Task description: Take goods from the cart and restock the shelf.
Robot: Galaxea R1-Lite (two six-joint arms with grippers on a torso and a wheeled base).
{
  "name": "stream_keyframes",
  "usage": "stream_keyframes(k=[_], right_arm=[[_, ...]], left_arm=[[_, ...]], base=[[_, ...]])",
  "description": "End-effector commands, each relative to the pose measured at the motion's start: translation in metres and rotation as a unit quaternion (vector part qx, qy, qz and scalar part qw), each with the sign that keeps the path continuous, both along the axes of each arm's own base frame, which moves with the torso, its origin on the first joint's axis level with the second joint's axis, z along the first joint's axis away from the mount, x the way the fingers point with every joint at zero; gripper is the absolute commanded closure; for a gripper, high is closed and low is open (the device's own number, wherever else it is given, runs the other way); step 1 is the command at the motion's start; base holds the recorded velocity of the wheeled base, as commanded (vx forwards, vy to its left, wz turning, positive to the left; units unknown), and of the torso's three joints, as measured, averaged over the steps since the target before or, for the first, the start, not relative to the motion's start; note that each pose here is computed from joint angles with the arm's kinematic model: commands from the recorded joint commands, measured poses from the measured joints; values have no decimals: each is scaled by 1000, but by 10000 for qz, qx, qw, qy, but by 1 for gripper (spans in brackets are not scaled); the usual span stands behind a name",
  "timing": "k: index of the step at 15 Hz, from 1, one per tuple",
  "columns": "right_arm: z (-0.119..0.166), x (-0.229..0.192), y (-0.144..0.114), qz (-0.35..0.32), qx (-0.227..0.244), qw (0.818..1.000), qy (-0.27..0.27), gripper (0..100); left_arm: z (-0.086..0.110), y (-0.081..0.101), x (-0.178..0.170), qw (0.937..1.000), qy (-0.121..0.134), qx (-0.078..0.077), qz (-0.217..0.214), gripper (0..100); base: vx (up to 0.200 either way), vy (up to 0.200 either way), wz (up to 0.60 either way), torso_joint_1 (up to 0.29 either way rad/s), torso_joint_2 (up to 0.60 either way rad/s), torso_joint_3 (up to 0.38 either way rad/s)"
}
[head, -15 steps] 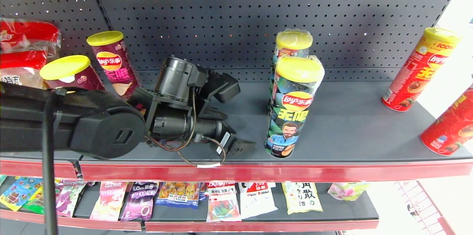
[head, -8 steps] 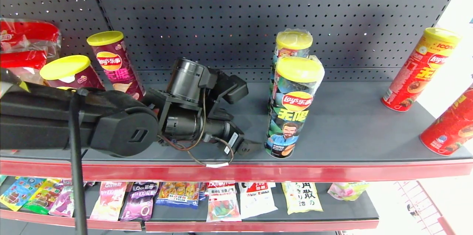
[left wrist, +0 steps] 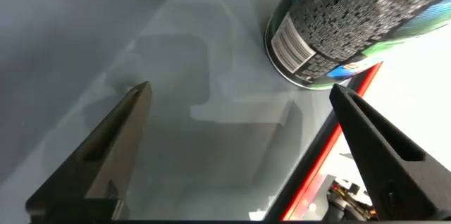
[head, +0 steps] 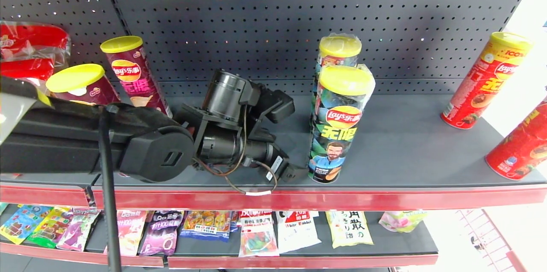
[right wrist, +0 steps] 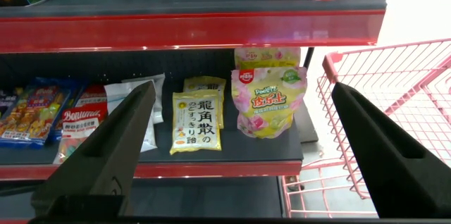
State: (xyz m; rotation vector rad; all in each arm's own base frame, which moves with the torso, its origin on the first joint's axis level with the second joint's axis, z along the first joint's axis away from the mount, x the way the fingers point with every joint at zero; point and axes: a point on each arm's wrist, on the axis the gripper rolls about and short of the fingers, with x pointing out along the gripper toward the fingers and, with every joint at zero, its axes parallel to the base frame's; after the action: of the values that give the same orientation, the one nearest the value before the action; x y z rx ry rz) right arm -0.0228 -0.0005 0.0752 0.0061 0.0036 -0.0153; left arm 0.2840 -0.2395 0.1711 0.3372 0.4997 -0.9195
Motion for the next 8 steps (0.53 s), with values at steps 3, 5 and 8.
stream_keyframes(k=[3, 5, 8], right_arm=[[0, 0, 0, 0, 0, 10000, -3, 0], [0, 0, 0, 0, 0, 10000, -3, 0], [0, 0, 0, 0, -8, 10000, -3, 0]], left_arm=[[0, -1, 0, 10000, -8, -4, -8, 0], [0, -1, 1, 10000, -8, -4, -8, 0], [0, 0, 2, 10000, -2, 1, 15, 0]], base=[[0, 0, 0, 0, 0, 0], [0, 0, 0, 0, 0, 0], [0, 0, 0, 0, 0, 0]])
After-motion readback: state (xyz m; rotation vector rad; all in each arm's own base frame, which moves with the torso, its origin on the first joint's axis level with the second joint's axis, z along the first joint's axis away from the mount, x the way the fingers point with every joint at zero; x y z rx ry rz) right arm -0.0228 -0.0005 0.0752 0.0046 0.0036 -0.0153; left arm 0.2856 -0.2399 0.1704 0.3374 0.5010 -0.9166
